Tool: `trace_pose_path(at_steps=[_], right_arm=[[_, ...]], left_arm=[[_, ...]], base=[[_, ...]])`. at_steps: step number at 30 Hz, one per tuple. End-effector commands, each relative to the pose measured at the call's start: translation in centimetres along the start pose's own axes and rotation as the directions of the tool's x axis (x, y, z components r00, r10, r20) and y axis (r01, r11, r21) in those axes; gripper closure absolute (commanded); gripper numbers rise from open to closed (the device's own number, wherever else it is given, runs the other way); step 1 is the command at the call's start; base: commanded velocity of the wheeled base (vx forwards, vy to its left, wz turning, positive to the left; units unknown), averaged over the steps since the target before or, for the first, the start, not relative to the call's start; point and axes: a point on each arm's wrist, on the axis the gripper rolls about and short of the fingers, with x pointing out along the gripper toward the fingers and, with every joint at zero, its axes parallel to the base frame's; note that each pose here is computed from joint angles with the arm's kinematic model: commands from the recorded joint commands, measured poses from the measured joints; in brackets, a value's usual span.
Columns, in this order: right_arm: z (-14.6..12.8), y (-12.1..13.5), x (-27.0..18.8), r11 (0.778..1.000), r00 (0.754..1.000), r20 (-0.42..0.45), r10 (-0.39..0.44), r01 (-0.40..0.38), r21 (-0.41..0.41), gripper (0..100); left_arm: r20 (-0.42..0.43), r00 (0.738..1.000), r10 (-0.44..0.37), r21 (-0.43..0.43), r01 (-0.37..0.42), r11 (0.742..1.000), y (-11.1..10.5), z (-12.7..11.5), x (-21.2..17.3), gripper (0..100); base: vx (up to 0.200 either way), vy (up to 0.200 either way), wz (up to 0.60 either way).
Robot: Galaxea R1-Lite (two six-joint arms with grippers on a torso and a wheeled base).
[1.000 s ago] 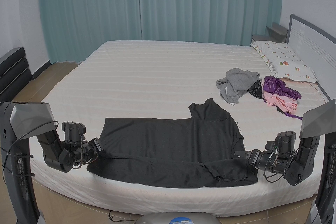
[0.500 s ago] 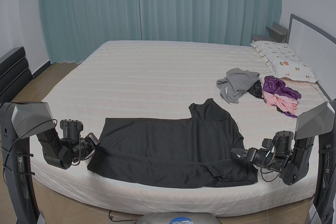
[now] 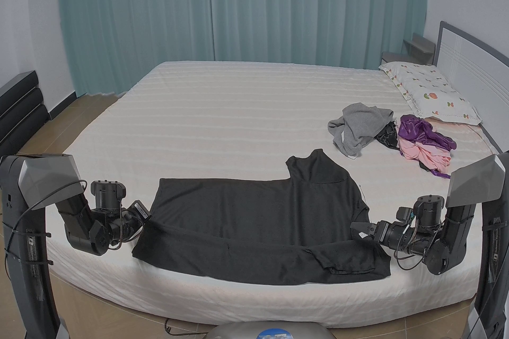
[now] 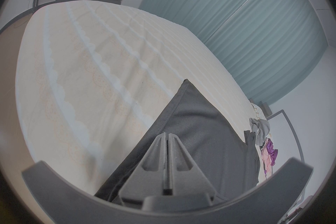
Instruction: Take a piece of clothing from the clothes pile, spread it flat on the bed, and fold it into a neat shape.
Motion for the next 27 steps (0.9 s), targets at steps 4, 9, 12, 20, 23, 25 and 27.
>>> trace_pose_path(at_steps=[4,9,12,20,23,25,27], right_arm=[[-0.2,-0.5,0.2,1.000,1.000,-0.012,0.003,-0.003,0.007,0],[-0.8,-0.9,0.2,1.000,0.999,-0.043,0.007,-0.006,0.019,0],[-0.9,-1.0,0.2,1.000,0.999,-0.046,0.003,-0.002,0.020,0],[-1.1,-1.4,0.2,1.000,0.999,-0.054,-0.007,0.006,-0.013,0],[-0.7,-1.7,0.4,1.000,1.000,-0.029,-0.004,0.003,-0.023,0],[-0.7,-1.8,0.4,1.000,0.999,-0.034,-0.008,0.007,-0.020,0],[-0.7,-1.8,0.5,1.000,0.999,-0.036,-0.009,0.009,-0.018,0]], left_arm=[[-0.001,1.000,0.002,-0.001,-0.002,1.000,0.0,0.0,0.0,100],[0.001,1.000,0.000,-0.001,0.000,1.000,0.0,0.0,0.0,100],[0.000,1.000,0.001,-0.001,-0.001,1.000,0.1,-0.1,0.0,100],[0.000,1.000,-0.002,-0.002,0.002,1.000,0.0,0.0,0.0,100],[0.001,1.000,0.000,-0.002,0.000,1.000,0.0,0.0,0.0,100],[0.002,1.000,-0.002,-0.002,0.002,1.000,0.0,0.0,0.0,100],[0.002,1.000,-0.002,-0.002,0.002,1.000,0.0,0.0,0.0,100]], base=[[0.000,0.000,0.00],[0.000,0.000,0.00],[0.000,0.000,0.00],[0.000,0.000,0.00],[0.000,0.000,0.00],[0.000,0.000,0.00],[0.000,0.000,0.00]])
